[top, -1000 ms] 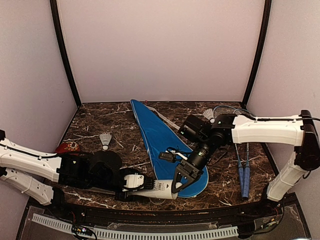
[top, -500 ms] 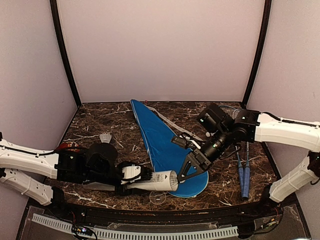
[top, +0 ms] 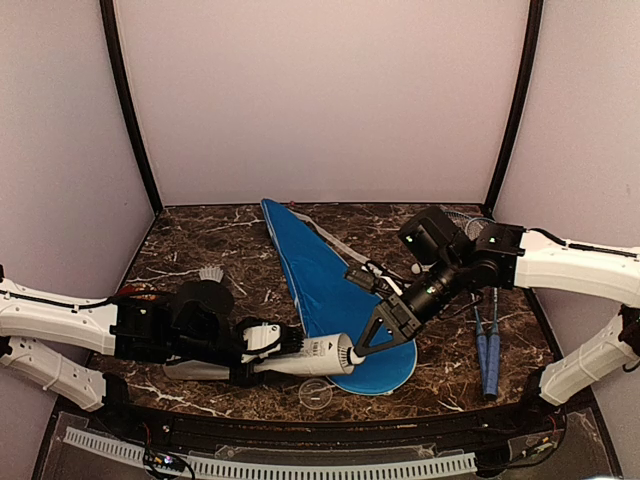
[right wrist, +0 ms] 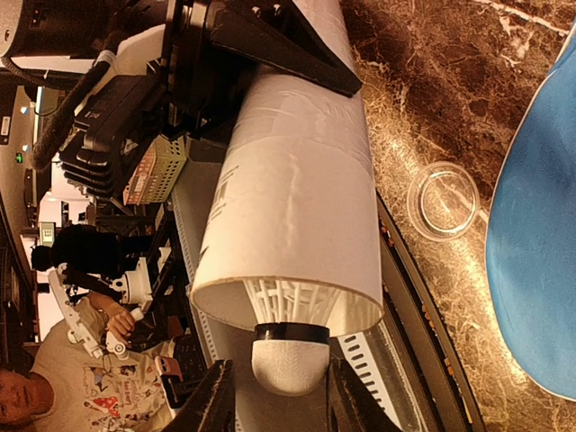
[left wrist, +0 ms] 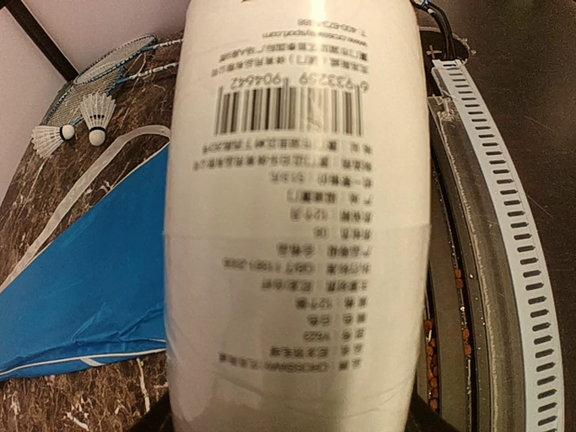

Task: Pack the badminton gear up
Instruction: Press the shuttlecock into the shuttle tube, then adjust the shuttlecock at the center of the board.

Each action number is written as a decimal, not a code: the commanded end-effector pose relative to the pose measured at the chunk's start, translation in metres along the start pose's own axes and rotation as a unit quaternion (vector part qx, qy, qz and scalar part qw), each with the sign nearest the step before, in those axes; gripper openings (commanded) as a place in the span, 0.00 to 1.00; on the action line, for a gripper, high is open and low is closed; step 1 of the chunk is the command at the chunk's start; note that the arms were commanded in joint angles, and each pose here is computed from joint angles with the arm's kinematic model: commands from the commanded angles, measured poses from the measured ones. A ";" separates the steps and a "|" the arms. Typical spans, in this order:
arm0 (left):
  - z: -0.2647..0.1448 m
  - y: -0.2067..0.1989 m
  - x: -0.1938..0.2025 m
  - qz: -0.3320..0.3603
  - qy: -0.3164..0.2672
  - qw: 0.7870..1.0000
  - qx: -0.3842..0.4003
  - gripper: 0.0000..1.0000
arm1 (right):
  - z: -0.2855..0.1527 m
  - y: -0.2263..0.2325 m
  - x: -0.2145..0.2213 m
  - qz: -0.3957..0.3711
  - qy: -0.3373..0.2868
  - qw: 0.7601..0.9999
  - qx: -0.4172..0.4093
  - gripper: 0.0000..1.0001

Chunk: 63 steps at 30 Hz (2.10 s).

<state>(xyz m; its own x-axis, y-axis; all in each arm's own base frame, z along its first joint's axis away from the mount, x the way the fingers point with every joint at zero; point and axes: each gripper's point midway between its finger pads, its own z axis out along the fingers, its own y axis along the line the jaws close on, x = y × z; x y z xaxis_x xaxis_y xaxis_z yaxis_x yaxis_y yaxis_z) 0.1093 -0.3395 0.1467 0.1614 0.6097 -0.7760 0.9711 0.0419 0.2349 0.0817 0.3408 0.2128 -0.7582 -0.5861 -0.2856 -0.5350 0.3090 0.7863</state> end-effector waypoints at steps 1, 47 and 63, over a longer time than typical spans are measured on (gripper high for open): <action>-0.008 0.007 -0.020 -0.003 -0.036 0.999 -0.010 0.60 | 0.001 -0.002 -0.010 -0.014 -0.018 1.000 0.003 0.32; -0.062 0.129 0.010 -0.079 -0.004 0.970 -0.229 0.60 | -0.096 -0.055 -0.116 0.000 -0.348 0.899 0.265 0.72; -0.238 0.265 0.104 -0.282 0.003 0.807 -0.518 0.61 | 0.065 -0.075 -0.203 -0.035 -0.321 0.903 0.285 0.70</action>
<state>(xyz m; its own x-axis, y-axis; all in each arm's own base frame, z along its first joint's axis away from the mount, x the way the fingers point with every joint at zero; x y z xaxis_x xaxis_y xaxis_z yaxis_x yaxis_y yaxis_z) 0.3396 -0.1018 0.2363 -0.2941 0.3644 -0.8836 0.3179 0.9091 0.2691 0.2418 0.4444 0.1702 -0.7101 -0.1695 -0.6834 -0.5396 0.7545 0.3735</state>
